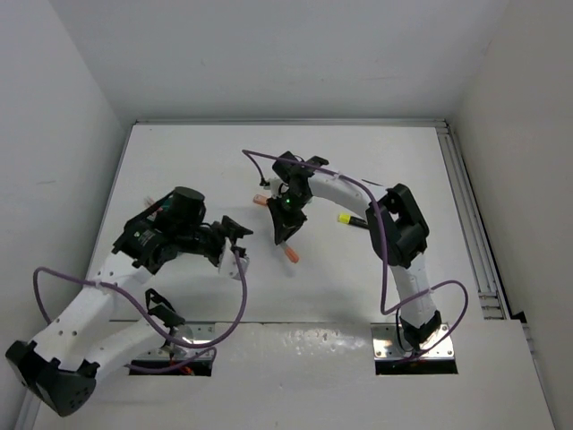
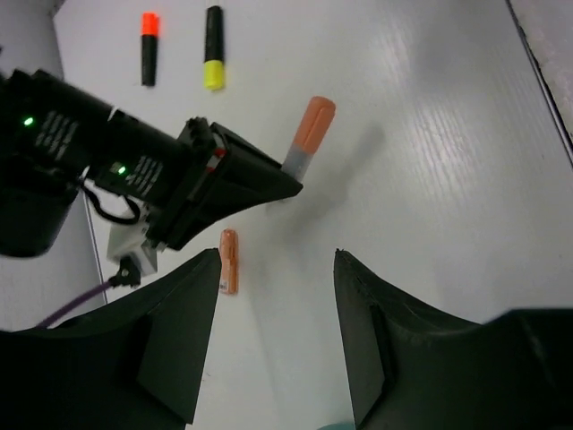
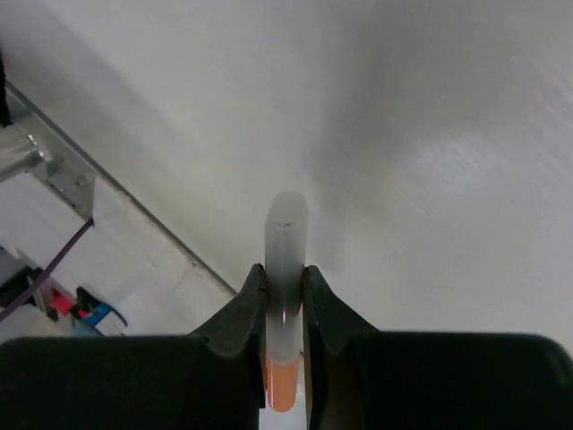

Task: Sort the stationery into containers
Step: Grab a piece of stationery with the right arm, then pass the stationery from the right arm to the left, then place the stationery into the container, then grab a piece of stationery with the right arm, then pass the stationery from the right arm to the left

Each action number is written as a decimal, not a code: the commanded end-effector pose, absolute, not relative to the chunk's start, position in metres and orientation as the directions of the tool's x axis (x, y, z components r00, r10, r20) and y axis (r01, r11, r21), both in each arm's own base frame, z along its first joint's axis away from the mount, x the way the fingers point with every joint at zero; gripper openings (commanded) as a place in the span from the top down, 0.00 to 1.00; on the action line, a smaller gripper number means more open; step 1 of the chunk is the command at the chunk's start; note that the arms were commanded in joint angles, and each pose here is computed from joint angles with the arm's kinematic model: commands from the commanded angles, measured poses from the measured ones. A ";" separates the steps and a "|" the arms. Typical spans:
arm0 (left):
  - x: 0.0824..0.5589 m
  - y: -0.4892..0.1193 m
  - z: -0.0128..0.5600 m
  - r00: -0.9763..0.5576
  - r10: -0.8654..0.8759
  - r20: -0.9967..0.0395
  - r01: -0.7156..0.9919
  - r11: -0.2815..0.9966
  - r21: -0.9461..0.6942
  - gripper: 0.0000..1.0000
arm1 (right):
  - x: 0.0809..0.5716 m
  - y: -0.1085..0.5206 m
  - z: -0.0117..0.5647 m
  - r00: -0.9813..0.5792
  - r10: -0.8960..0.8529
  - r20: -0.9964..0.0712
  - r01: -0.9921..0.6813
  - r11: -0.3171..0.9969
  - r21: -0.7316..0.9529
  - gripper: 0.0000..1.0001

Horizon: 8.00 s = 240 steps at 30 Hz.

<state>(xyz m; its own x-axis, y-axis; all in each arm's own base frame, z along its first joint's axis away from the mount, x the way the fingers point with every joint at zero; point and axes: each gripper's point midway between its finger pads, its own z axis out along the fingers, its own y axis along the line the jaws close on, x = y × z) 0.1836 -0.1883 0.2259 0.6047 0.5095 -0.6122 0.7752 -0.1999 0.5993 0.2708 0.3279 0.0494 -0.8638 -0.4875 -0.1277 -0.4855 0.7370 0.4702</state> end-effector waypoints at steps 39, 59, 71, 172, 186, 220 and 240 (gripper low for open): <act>0.153 -0.296 0.103 0.732 0.556 -0.393 0.674 -0.674 0.302 0.36 | 0.209 0.344 0.089 -0.877 -0.462 -0.130 -0.472 0.782 0.407 1.00; 0.151 -0.308 0.129 0.501 0.620 -0.604 0.858 -0.449 0.250 1.00 | 0.247 0.323 0.125 -0.867 -0.432 -0.248 -0.498 0.745 0.443 0.10; 0.274 -0.185 0.267 -0.092 0.367 -0.926 0.766 0.620 0.170 1.00 | 0.310 0.233 0.139 -0.944 -0.151 -0.295 -0.283 0.831 0.480 0.10; 0.323 -0.037 0.226 -0.174 0.547 -0.819 0.738 0.623 0.259 0.36 | 0.351 0.152 0.081 -0.852 -0.399 -0.340 -0.457 0.883 0.107 0.35; 0.312 -0.052 0.230 -0.176 0.483 -0.858 0.767 0.614 0.188 0.36 | 0.377 0.089 0.030 -0.710 -0.665 -0.231 -0.664 0.742 -0.092 0.38; 0.270 -0.107 0.274 -0.294 -0.107 -0.950 0.758 0.579 -0.300 0.38 | 0.311 0.217 0.119 -0.726 -0.451 -0.519 -0.677 0.603 0.422 1.00; 0.252 -0.182 0.310 -0.481 -0.301 -0.823 0.675 0.471 -0.567 0.41 | 0.254 0.362 0.237 -0.502 -0.415 -0.759 -0.840 0.443 0.314 1.00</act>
<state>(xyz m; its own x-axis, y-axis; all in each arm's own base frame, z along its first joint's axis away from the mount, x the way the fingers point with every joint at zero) 0.2463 -0.1786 0.2946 -0.4892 -0.2614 -0.8321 0.7129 0.4298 -0.5541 0.2368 0.3530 0.2197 -0.5323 -0.4547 -0.7141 -0.8408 0.3823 0.3833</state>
